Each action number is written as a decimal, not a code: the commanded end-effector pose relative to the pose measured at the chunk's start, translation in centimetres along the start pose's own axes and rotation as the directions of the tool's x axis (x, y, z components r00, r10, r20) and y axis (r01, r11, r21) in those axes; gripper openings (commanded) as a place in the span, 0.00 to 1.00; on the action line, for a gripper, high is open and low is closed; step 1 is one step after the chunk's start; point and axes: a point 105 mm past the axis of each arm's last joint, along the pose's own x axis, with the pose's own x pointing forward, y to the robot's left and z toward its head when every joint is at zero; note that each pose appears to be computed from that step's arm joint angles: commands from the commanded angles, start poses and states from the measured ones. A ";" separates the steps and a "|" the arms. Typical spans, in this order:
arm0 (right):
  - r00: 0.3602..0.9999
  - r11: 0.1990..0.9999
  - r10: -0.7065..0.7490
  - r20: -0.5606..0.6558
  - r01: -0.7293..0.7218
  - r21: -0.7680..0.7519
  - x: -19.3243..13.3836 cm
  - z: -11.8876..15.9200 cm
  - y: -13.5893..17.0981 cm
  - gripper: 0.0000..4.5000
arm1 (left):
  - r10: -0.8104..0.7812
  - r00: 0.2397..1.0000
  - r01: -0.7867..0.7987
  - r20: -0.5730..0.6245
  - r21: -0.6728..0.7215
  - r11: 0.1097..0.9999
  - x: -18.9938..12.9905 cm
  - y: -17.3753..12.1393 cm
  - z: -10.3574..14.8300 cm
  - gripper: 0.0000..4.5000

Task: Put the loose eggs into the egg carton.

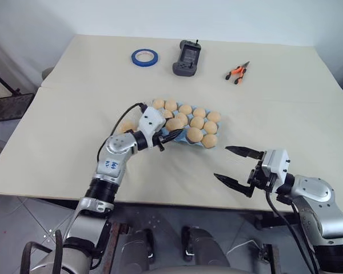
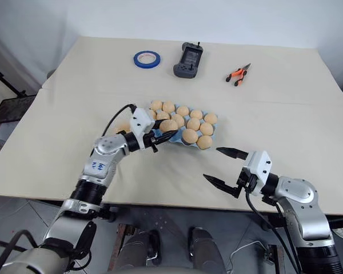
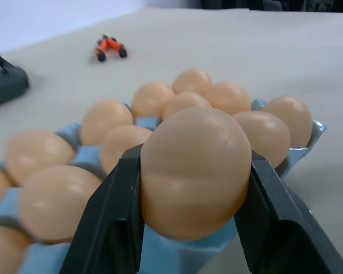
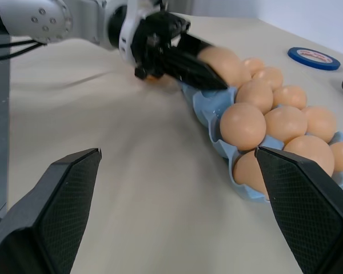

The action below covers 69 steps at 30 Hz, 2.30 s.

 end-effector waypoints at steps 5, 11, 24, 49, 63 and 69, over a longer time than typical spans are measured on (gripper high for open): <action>0.999 0.999 -0.008 0.042 0.009 -0.033 0.3 1.5 0.4 1.00 | 0.010 1.000 -0.011 0.009 0.118 0.993 -0.7 1.2 1.2 1.00; 0.998 0.999 -0.016 0.059 0.019 -0.040 -0.1 2.0 0.0 1.00 | -0.005 0.998 -0.007 0.069 0.172 0.985 -8.4 1.3 2.6 1.00; 0.986 0.995 0.086 0.140 -0.077 -0.068 0.1 3.1 -0.3 1.00 | 0.428 0.901 -0.411 -0.068 0.179 0.894 -26.3 2.6 -1.0 1.00; 0.985 0.992 0.105 0.135 -0.095 -0.079 0.7 2.6 -0.6 1.00 | 0.329 0.931 -0.344 -0.155 -0.081 0.935 -14.0 2.2 -3.6 1.00; 0.985 0.996 0.073 0.156 -0.064 -0.061 1.2 2.7 -0.3 1.00 | 0.363 0.917 -0.383 -0.168 -0.110 0.917 -9.6 3.1 -5.1 0.95; 0.985 0.997 0.067 0.159 -0.059 -0.054 1.3 2.6 0.0 1.00 | 0.347 0.926 -0.362 -0.151 -0.089 0.928 -9.7 3.2 -4.7 0.61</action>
